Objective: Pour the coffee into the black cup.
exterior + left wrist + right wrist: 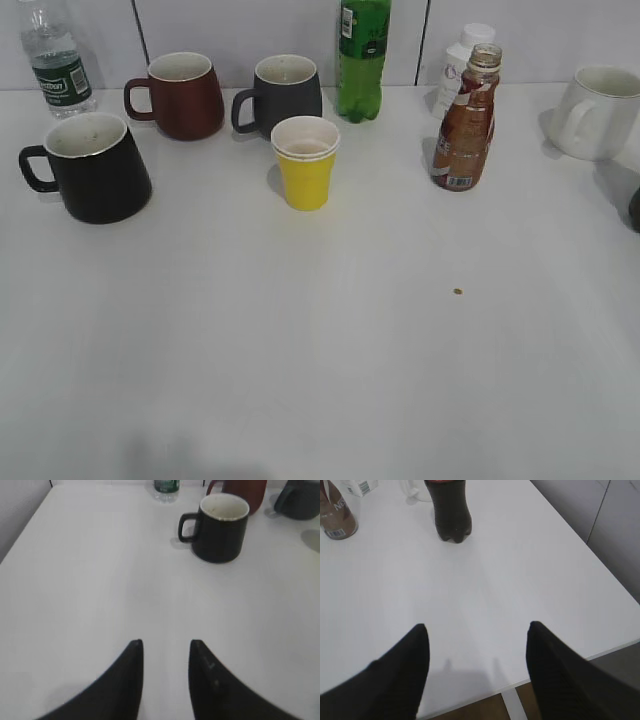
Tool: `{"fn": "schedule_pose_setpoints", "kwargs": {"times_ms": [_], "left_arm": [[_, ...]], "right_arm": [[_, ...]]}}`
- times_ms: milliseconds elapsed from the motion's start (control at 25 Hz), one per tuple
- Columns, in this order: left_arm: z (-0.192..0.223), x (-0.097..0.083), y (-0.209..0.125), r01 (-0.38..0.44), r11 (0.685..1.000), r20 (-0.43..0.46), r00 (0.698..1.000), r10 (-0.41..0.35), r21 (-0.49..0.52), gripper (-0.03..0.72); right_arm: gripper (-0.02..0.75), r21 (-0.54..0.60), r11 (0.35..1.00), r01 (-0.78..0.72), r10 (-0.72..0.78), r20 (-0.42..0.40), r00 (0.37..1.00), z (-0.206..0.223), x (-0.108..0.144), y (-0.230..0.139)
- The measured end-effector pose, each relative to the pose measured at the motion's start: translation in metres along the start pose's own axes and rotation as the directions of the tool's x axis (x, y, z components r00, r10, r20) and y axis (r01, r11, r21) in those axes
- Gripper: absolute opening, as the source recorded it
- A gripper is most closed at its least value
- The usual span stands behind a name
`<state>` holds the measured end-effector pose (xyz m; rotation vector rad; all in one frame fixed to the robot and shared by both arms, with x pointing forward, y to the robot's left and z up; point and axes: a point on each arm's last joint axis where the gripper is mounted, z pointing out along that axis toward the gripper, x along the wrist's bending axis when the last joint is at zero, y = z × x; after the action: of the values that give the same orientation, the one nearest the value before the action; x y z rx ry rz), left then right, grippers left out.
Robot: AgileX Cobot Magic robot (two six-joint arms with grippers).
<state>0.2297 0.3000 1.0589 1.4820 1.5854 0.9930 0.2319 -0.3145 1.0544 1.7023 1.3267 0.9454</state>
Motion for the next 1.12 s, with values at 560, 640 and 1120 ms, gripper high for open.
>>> {"fn": "schedule_pose_setpoints", "kwargs": {"times_ms": [560, 640, 1120], "left_arm": [[0.036, 0.0, 0.068, 0.003, 0.988, -0.001, 1.0, -0.003, -0.151, 0.446], [0.048, 0.0, 0.079, -0.022, 0.981, -0.006, 1.0, 0.022, -0.195, 0.446], [0.138, 0.002, 0.076, -0.041, 0.91, -0.027, 0.999, 0.033, -0.412, 0.446]], "right_arm": [[0.482, 0.0, 1.0, 0.0, 0.0, 0.0, 1.0, 0.0, 0.0, 0.0], [0.482, 0.0, 1.0, 0.0, 0.0, 0.0, 1.0, 0.0, 0.0, 0.0], [0.482, 0.0, 1.0, 0.0, 0.0, 0.0, 1.0, 0.0, 0.0, 0.0]]}}
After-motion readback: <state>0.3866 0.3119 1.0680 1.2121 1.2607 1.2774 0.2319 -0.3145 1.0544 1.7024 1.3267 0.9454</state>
